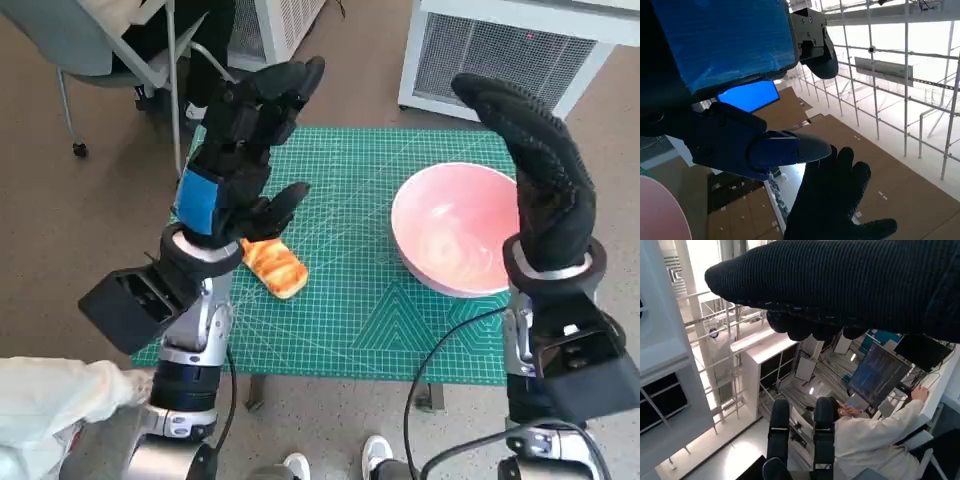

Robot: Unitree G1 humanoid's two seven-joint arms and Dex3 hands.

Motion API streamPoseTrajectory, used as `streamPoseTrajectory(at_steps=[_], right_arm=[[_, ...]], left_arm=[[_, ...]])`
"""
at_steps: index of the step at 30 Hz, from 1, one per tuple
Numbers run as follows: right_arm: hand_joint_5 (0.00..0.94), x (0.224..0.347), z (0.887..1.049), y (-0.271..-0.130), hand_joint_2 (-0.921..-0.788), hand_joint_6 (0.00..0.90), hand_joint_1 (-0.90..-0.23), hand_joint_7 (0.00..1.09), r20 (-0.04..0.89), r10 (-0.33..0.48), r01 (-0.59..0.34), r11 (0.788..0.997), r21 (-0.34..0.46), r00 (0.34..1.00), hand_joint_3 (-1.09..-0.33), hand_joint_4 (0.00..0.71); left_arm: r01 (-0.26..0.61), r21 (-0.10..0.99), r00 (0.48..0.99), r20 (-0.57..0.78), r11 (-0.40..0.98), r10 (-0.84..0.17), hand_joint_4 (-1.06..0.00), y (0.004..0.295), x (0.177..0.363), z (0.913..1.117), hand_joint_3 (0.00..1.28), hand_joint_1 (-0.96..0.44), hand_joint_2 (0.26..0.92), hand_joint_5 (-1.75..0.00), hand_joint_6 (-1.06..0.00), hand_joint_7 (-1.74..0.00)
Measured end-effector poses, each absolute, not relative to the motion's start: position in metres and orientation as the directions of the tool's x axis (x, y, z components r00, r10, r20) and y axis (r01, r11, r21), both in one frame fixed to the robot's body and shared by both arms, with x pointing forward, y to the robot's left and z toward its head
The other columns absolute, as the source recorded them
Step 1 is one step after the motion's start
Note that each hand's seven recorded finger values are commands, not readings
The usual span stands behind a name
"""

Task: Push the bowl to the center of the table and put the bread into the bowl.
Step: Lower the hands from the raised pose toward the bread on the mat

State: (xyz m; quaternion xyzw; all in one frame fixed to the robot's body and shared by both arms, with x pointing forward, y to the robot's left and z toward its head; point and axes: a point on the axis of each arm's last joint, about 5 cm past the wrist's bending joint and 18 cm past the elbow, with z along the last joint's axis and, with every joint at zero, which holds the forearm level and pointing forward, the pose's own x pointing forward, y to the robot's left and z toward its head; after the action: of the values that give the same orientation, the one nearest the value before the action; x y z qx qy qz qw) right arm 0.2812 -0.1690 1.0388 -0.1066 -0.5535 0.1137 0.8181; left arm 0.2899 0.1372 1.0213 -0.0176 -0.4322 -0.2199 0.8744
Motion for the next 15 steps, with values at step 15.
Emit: streamPoseTrajectory(at_steps=[15], right_arm=[[0.001, 0.282, 1.027, -0.213, -0.921, -0.001, -0.542, 0.56, 0.871, 0.200, 0.112, 0.954, -0.277, 0.450, -0.793, 0.230]], left_arm=[[0.401, 0.141, 0.540, 0.762, 0.905, -0.358, -0.26, 0.138, 0.291, 1.020, 0.38, -0.51, 0.921, -0.11, -0.03, -0.83]])
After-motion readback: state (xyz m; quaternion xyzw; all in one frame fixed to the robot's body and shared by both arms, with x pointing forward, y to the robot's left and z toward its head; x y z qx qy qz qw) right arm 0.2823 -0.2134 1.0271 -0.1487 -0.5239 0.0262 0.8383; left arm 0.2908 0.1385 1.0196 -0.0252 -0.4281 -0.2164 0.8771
